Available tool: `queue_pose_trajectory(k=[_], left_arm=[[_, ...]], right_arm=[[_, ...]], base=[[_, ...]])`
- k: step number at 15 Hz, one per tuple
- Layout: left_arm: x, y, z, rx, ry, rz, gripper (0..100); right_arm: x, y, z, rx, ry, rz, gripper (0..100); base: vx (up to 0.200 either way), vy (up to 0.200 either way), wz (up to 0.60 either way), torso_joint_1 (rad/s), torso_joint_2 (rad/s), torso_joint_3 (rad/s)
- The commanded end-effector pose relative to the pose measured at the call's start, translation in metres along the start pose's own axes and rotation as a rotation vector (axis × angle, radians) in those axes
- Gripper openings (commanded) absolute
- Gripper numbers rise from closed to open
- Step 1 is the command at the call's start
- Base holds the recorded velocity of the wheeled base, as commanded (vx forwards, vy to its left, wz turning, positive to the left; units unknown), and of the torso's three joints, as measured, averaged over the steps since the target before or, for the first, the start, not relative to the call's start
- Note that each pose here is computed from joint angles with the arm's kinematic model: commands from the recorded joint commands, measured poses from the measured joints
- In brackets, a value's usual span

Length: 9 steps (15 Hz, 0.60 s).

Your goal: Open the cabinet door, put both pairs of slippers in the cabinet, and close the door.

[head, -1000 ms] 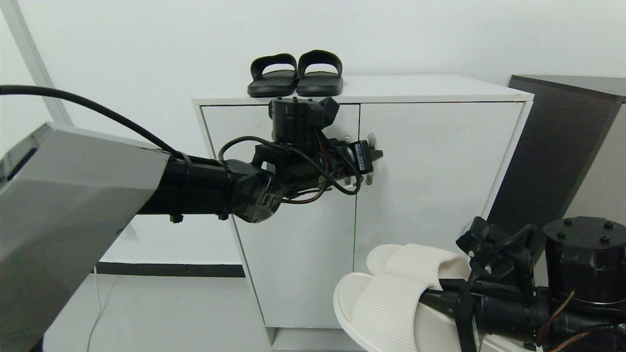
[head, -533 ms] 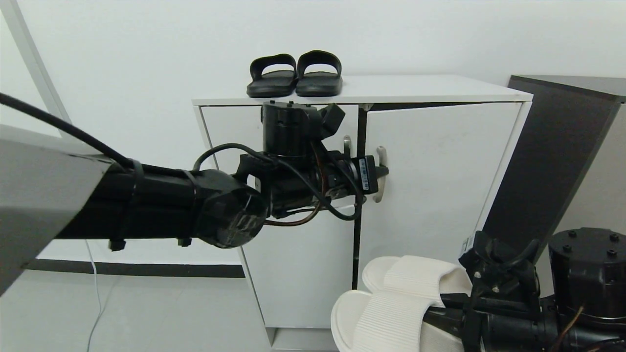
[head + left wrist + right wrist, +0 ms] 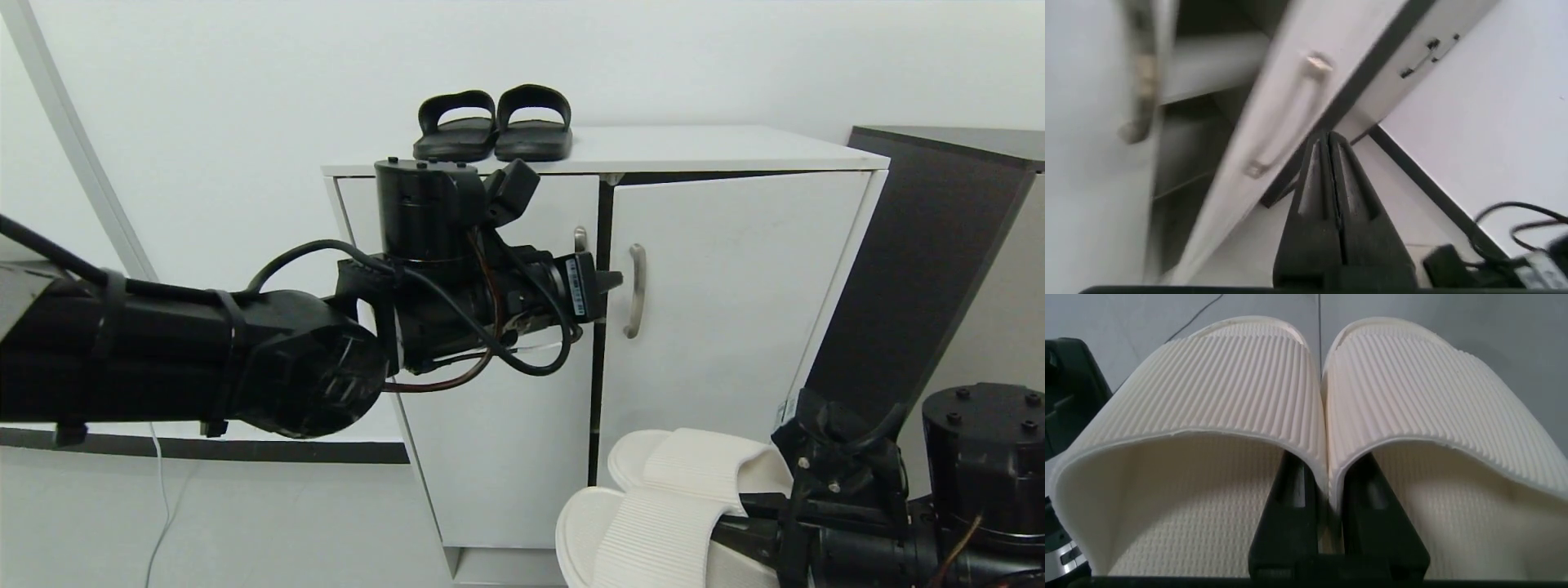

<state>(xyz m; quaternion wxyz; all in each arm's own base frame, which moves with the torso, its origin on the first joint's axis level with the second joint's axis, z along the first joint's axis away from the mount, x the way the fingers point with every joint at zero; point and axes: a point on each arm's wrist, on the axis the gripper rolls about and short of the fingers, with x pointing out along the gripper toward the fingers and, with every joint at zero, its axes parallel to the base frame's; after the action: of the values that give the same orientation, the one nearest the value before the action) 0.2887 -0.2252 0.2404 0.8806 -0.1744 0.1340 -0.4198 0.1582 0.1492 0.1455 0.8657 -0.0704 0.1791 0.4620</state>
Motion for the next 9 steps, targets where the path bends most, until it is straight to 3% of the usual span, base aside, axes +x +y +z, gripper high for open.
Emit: queue_pose_trajectory(k=[1, 5, 9], left_arm=[[0.004, 0.015, 0.001, -0.006, -0.001, 0.028, 0], [0.020, 0.039, -0.003, -0.011, -0.012, 0.055, 0], [0.040, 0.042, 0.001, -0.006, -0.033, 0.026, 0]], right_arm=[[0.000, 0.000, 0.000, -0.001, -0.001, -0.001, 0], [0.001, 0.000, -0.001, 0.000, 0.004, 0.002, 0], [0.001, 0.002, -0.005, -0.019, 0.020, 0.009, 0]], base=[[0.000, 0.000, 0.00, 0.000, 0.00, 0.000], [0.000, 0.000, 0.00, 0.000, 0.00, 0.000], [0.000, 0.000, 0.00, 0.000, 0.00, 0.000]])
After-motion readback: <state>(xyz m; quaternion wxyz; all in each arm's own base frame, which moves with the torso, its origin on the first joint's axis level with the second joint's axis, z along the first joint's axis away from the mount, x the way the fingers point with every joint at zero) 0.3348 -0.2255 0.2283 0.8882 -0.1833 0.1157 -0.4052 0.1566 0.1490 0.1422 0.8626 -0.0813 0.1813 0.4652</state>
